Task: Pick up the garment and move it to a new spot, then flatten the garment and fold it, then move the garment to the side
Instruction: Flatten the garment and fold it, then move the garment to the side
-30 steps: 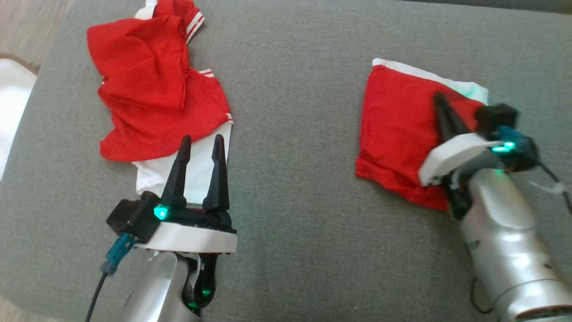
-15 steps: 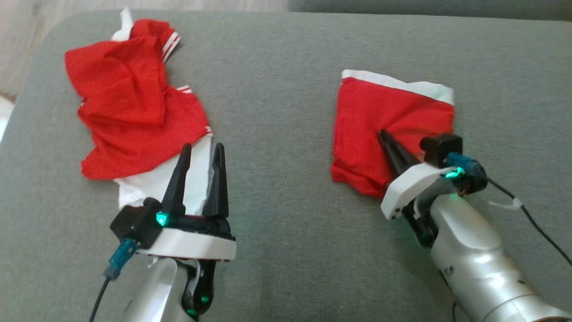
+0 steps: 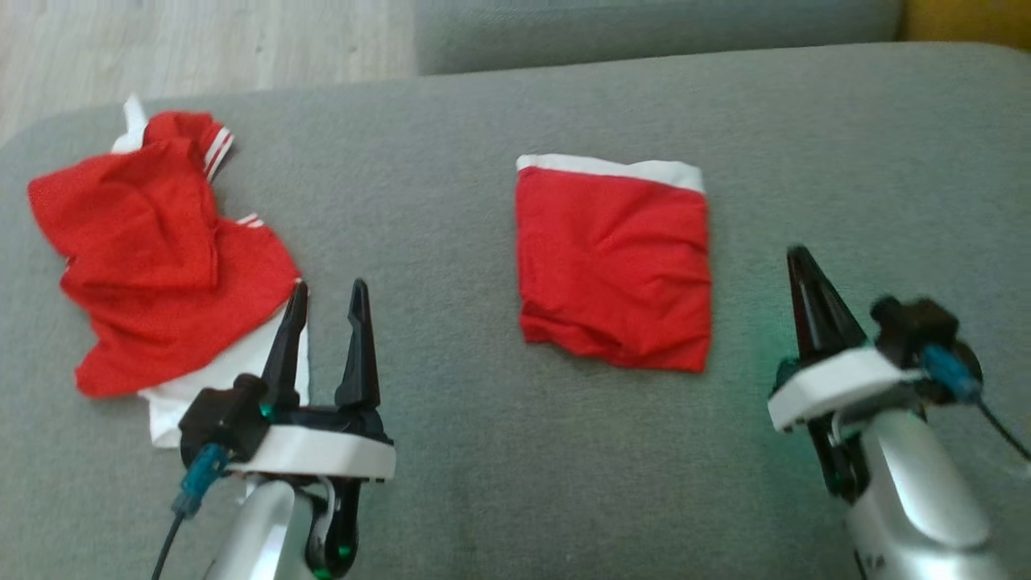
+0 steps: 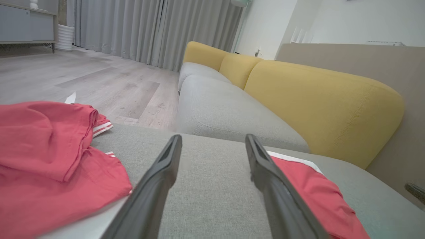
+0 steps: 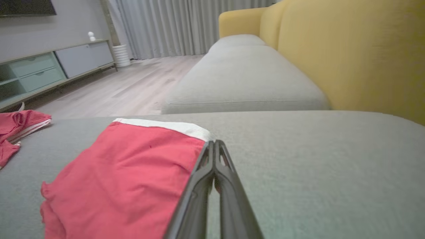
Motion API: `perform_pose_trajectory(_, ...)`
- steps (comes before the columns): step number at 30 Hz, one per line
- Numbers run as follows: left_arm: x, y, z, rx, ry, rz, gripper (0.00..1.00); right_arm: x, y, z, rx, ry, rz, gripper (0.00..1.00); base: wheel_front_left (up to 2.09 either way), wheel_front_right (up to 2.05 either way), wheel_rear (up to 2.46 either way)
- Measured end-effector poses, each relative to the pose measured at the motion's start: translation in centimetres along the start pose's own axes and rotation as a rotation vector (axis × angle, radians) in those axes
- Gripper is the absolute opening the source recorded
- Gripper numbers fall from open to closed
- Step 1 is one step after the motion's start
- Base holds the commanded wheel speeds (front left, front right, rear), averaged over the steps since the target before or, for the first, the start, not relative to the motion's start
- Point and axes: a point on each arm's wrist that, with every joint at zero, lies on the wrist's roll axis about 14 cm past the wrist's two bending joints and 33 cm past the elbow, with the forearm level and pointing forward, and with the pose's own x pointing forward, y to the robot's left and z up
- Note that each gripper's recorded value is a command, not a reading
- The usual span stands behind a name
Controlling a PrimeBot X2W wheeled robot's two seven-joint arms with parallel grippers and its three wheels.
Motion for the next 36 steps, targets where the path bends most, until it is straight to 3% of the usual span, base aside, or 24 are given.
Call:
perform_pose_trajectory(1, -0.1, -0.2, -0.1, 0.004, 0.004, -0.005, 1.00, -0.7, -0.4, 0.0, 0.006, -0.004, -0.019, 0.89, 0.00, 0.00, 0.00)
perform_pose_trajectory(2, -0.2, -0.3, -0.1, 0.002, 0.005, -0.006, 1.00, -1.3, -0.7, 0.2, 0.013, -0.016, -0.036, 1.00, 0.00, 0.00, 0.00)
perform_pose_trajectory(11, -1.4, -0.8, -0.6, 0.014, 0.019, -0.002, 1.00, -5.1, -1.9, 1.3, 0.032, -0.086, -0.123, 1.00, 0.00, 0.00, 0.00)
perform_pose_trajectory(18, -1.7, -0.7, -0.8, 0.014, 0.024, 0.003, 1.00, -5.6, -1.6, 1.3, 0.052, -0.094, -0.124, 1.00, 0.00, 0.00, 0.00)
perform_pose_trajectory(27, -1.6, -0.2, -1.6, 0.007, 0.046, 0.014, 1.00, -4.8, -1.4, 0.3, 0.065, -0.064, -0.115, 1.00, 0.00, 0.00, 0.00)
perform_pose_trajectory(36, -0.5, 0.9, -1.6, 0.000, 0.044, 0.035, 1.00, -0.3, -0.1, -1.4, 0.014, 0.039, -0.049, 1.00, 0.00, 0.00, 0.00)
